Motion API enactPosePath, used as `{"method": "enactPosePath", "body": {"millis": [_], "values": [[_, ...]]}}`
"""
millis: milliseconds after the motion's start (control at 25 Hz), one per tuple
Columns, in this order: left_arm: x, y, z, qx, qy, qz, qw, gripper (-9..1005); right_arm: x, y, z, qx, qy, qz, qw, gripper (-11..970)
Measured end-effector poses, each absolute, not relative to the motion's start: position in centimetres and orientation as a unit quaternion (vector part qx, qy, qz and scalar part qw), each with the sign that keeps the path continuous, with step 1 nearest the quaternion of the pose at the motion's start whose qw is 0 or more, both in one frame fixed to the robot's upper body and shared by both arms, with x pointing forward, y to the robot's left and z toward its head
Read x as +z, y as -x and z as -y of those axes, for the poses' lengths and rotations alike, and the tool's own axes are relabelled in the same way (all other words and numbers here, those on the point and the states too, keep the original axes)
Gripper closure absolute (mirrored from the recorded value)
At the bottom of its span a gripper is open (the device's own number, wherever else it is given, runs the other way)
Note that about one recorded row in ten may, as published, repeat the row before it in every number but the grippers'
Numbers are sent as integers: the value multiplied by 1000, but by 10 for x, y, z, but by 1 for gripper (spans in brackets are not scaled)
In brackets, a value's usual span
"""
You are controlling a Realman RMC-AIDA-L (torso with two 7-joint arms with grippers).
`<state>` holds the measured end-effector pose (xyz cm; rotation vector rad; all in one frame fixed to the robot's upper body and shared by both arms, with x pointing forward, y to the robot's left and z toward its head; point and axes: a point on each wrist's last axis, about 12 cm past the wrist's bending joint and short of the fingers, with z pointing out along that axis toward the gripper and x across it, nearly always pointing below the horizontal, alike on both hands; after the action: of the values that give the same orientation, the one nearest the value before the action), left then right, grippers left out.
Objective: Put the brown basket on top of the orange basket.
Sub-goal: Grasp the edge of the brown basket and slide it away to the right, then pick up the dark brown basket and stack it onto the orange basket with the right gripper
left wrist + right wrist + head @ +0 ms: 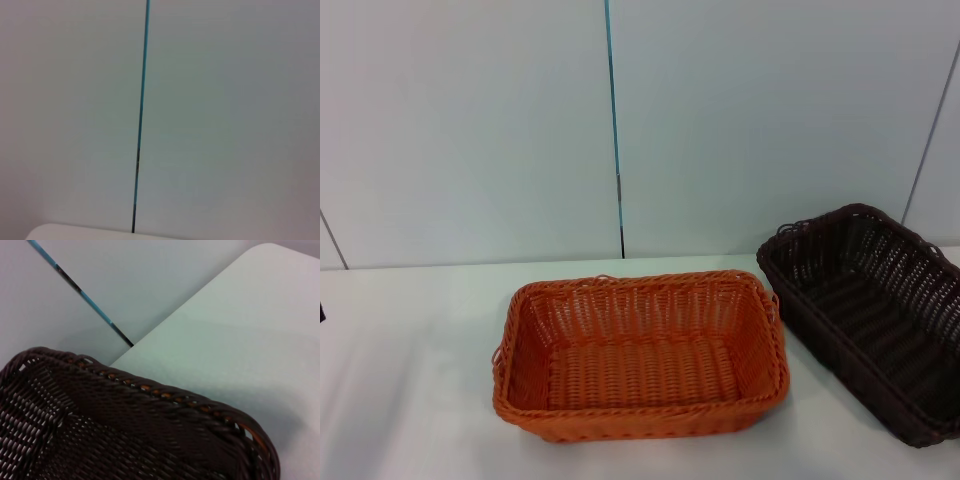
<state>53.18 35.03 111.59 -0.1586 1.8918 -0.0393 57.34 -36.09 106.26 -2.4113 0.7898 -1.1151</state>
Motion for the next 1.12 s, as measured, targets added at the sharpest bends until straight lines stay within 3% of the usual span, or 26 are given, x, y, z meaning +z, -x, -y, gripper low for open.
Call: {"method": "enactPosePath", "body": {"millis": [280,680,800,1120], "values": [[1115,-529,-352,-20,68,-813,577,117,1062,-572,360,-394,859,-272,180,480],[1114,-528,-352,-21,68,-815,575,117,1065,-564,371,-404,854,-279,170,523],[1114,-528,-352,-22,68,-815,575,117,1065,-564,373,-409,852,-282,166,610],[1114,-530,-350,-25,63,-816,574,117,1066,-564,375,-415,849,-283,161,723]]}}
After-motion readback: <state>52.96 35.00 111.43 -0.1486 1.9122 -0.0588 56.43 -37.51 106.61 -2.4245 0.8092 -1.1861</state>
